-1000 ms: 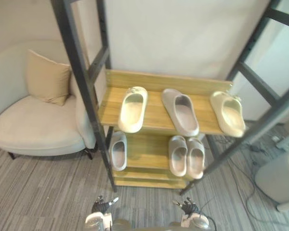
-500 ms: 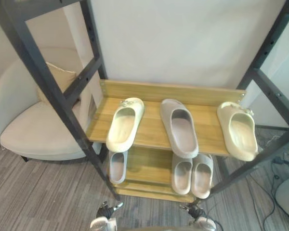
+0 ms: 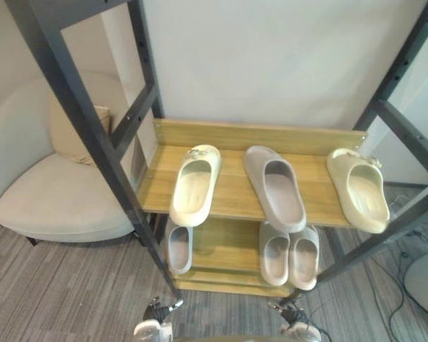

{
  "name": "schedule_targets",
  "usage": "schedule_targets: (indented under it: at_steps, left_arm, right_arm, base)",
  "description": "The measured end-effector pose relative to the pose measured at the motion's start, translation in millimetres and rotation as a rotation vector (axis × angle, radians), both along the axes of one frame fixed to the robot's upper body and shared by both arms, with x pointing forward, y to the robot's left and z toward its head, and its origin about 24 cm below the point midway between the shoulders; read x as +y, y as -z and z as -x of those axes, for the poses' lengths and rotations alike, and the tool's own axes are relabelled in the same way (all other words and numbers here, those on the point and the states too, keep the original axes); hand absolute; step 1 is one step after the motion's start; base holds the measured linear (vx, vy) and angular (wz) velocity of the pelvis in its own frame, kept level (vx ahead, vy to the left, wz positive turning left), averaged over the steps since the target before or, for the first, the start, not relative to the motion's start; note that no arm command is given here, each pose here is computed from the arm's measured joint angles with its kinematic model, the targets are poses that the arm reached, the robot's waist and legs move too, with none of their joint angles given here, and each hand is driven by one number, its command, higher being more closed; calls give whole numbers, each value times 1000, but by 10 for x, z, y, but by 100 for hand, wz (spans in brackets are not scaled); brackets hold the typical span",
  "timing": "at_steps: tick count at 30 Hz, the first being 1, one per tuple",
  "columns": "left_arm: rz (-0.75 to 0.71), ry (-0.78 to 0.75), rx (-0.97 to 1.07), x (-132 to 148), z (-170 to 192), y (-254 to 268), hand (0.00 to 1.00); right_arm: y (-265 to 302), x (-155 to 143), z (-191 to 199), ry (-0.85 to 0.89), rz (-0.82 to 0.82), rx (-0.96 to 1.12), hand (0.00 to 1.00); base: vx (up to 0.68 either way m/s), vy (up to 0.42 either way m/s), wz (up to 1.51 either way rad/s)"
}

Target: Organize the slippers on the shoe rack

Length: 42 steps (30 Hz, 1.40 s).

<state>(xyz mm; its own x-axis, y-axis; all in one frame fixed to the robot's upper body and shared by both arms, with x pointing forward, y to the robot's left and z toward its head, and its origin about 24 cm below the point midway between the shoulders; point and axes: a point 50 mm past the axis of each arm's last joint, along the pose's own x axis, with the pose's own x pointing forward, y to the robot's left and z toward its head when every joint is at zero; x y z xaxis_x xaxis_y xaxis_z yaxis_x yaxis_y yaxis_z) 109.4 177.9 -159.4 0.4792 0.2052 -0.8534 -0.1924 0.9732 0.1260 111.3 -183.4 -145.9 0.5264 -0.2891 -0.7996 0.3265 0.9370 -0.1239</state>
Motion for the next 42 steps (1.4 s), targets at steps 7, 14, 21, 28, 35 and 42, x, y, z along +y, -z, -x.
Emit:
schedule_targets:
  at_steps: [7,14,21,28,35,42]
  left_arm:
    - [-11,46,6,-10,19,2,0]
    - [-27,107,-3,-41,27,-10,0]
    - [-36,141,-32,-66,42,-39,0]
    - [-39,162,-33,-72,64,-39,0]
    - [-45,188,-32,-78,71,-38,0]
    - [-45,210,-21,-74,123,-17,0]
  right_arm:
    - [-500,-220,-253,-40,120,-281,0]
    - [-988,-317,-247,-60,223,-482,0]
    - [-1562,-322,-277,-70,295,-732,0]
    - [-1990,-180,-286,-139,334,-926,0]
    - [-2331,-66,-291,-198,355,-1098,0]
    - [-2470,-51,-411,-268,394,-1185,0]
  base:
    - [-62,-51,-20]
    - [-5,-49,-16]
    - [-28,-13,-12]
    - [-26,1,-9]
    - [0,0,0]
    - [-38,3,10]
